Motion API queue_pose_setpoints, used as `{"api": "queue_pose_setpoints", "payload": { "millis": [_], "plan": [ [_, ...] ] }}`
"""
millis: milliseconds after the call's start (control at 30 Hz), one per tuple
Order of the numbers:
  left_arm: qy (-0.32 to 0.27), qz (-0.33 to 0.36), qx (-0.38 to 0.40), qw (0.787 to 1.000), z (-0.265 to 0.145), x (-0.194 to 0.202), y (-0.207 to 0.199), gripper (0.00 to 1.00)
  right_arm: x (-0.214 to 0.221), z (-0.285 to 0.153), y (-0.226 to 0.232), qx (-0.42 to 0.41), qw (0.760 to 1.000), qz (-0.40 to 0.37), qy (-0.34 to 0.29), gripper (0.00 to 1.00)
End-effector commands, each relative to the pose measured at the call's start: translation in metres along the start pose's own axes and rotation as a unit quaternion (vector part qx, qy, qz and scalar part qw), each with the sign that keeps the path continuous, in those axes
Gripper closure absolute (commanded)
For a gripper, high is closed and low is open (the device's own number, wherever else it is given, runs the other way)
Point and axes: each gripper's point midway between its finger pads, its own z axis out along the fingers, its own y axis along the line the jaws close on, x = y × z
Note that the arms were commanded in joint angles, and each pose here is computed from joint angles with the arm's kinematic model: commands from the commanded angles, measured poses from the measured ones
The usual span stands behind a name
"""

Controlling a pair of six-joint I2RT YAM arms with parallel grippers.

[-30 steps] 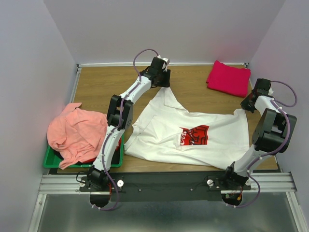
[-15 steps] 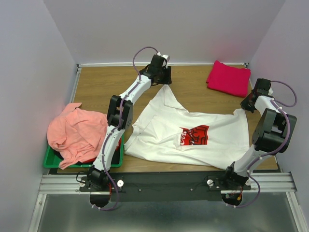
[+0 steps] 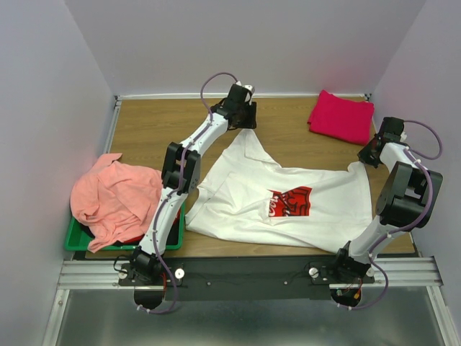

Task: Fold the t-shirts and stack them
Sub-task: Fold the tshirt

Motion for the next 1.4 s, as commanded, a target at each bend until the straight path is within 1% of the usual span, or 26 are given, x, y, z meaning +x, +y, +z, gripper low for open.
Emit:
{"api": "queue_pose_setpoints", "payload": {
  "millis": [0,300,500,600,667,733,767,800,833,867,900,967,1000,1167,1200,1267,1300,1333,1367],
  "plan": [
    [0.011,0.001,-0.014,1.000,0.003,0.008,0.001,0.44,-0.004,-0.007,0.003,-0.016,1.000,0.004,-0.008,1.00],
    [0.030,0.003,-0.040,0.999,0.001,0.028,0.005,0.44,-0.002,-0.007,0.006,-0.023,1.000,0.004,-0.005,1.00],
    [0.022,-0.003,-0.061,0.998,-0.001,0.026,0.012,0.44,-0.002,-0.009,0.006,-0.026,1.000,0.004,-0.006,1.00],
    [0.028,-0.002,-0.064,0.998,0.001,0.031,0.013,0.45,-0.002,-0.009,0.006,-0.026,1.000,0.004,-0.005,1.00],
    [0.031,0.001,-0.064,0.997,0.002,0.033,0.014,0.47,-0.002,-0.008,0.007,-0.026,1.000,0.004,-0.006,1.00],
    [0.034,0.003,-0.064,0.997,0.003,0.035,0.014,0.58,-0.002,-0.008,0.006,-0.026,1.000,0.004,-0.005,1.00],
    [0.035,0.005,-0.063,0.997,0.002,0.036,0.014,0.68,-0.001,-0.007,0.007,-0.026,1.000,0.004,-0.004,1.00],
    [0.035,0.007,-0.064,0.997,0.003,0.036,0.013,0.75,-0.001,-0.007,0.007,-0.027,1.000,0.004,-0.005,1.00],
    [0.033,0.008,-0.063,0.997,0.002,0.035,0.013,0.87,-0.001,-0.007,0.007,-0.027,1.000,0.004,-0.004,1.00],
    [0.033,0.008,-0.063,0.997,0.002,0.035,0.013,0.87,-0.001,-0.007,0.007,-0.027,1.000,0.004,-0.004,1.00],
    [0.034,0.008,-0.064,0.997,0.002,0.036,0.013,0.95,0.000,-0.007,0.007,-0.027,1.000,0.004,-0.002,1.00],
    [0.033,0.008,-0.064,0.997,0.002,0.035,0.013,0.96,-0.001,-0.007,0.007,-0.027,1.000,0.004,-0.005,1.00],
    [0.028,0.006,-0.063,0.998,0.000,0.033,0.012,1.00,-0.001,-0.008,0.007,-0.028,1.000,0.005,-0.005,0.99],
    [-0.003,0.008,-0.052,0.999,-0.014,0.010,0.000,1.00,-0.003,-0.010,0.006,-0.026,1.000,0.002,-0.009,1.00],
    [-0.023,0.008,-0.044,0.999,-0.025,-0.005,-0.007,1.00,-0.004,-0.011,0.006,-0.026,1.000,0.001,-0.010,1.00],
    [-0.032,0.007,-0.041,0.999,-0.034,-0.009,-0.009,1.00,-0.004,-0.014,0.006,-0.027,1.000,0.000,-0.014,1.00],
    [-0.064,0.007,-0.029,0.997,-0.050,-0.031,-0.019,1.00,-0.006,-0.015,0.006,-0.027,0.999,0.000,-0.017,1.00],
    [-0.062,0.006,-0.029,0.998,-0.053,-0.025,-0.018,1.00,-0.007,-0.018,0.006,-0.027,0.999,0.000,-0.019,0.99],
    [-0.076,0.006,-0.022,0.997,-0.067,-0.035,-0.024,1.00,-0.008,-0.020,0.006,-0.028,0.999,-0.001,-0.023,0.99]
  ]
}}
